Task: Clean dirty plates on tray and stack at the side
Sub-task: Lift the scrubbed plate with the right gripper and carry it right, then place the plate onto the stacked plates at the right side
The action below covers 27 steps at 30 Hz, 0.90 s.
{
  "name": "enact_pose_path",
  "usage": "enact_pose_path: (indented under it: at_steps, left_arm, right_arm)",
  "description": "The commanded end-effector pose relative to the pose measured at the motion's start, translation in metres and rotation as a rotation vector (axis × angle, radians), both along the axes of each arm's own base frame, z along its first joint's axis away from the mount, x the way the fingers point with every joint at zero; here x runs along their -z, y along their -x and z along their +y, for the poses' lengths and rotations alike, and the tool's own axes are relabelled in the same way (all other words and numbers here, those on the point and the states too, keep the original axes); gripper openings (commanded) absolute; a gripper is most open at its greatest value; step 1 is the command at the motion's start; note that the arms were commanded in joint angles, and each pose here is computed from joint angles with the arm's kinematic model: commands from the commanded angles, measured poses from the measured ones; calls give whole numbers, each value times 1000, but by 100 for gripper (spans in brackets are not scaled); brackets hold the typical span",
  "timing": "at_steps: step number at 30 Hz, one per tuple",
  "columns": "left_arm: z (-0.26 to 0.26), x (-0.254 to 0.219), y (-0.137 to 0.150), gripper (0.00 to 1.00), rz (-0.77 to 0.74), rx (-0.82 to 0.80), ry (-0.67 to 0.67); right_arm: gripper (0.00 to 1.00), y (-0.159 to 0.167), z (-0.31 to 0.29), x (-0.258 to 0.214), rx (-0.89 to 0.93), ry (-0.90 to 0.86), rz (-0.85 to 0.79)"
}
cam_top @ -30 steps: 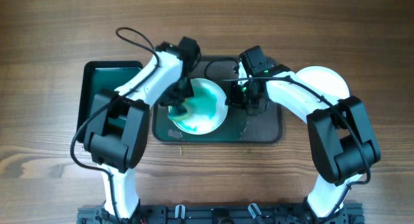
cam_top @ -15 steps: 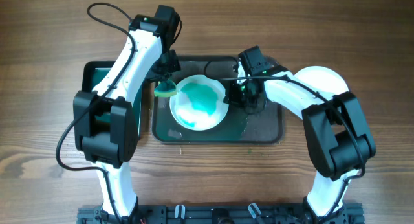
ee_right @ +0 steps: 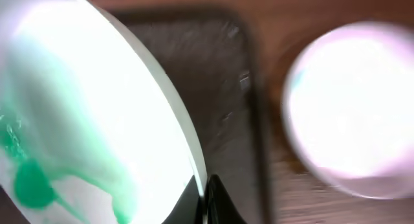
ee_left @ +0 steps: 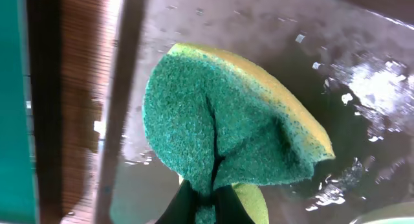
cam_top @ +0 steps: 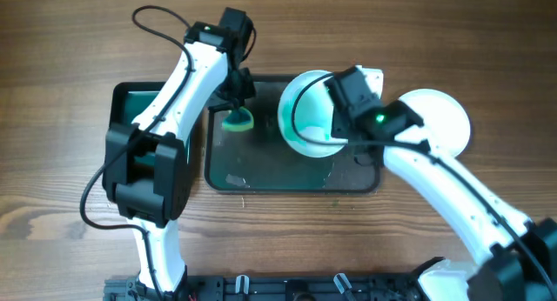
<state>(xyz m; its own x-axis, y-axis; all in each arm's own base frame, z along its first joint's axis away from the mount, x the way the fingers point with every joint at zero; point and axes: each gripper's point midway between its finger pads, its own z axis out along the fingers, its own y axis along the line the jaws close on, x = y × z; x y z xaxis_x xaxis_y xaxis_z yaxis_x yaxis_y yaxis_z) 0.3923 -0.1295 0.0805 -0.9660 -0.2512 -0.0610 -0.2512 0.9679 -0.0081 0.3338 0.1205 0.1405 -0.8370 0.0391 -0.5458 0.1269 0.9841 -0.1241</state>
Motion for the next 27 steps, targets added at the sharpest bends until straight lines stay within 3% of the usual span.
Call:
enact_pose_path:
  at_steps: [1, 11, 14, 27]
  left_arm:
    - [-9, -3, -4, 4, -18, 27, 21]
    - [-9, -3, -4, 4, -18, 26, 20]
    - [-9, -3, -4, 4, -18, 26, 21]
    - [-8, -3, -5, 4, -20, 26, 14]
  right_arm:
    - [4, 1, -23, -50, 57, 273, -218]
    - [4, 30, -11, -140, 65, 698, -596]
    - [4, 35, -3, -153, 11, 818, -607]
    - [4, 25, 16, -144, 17, 634, -627]
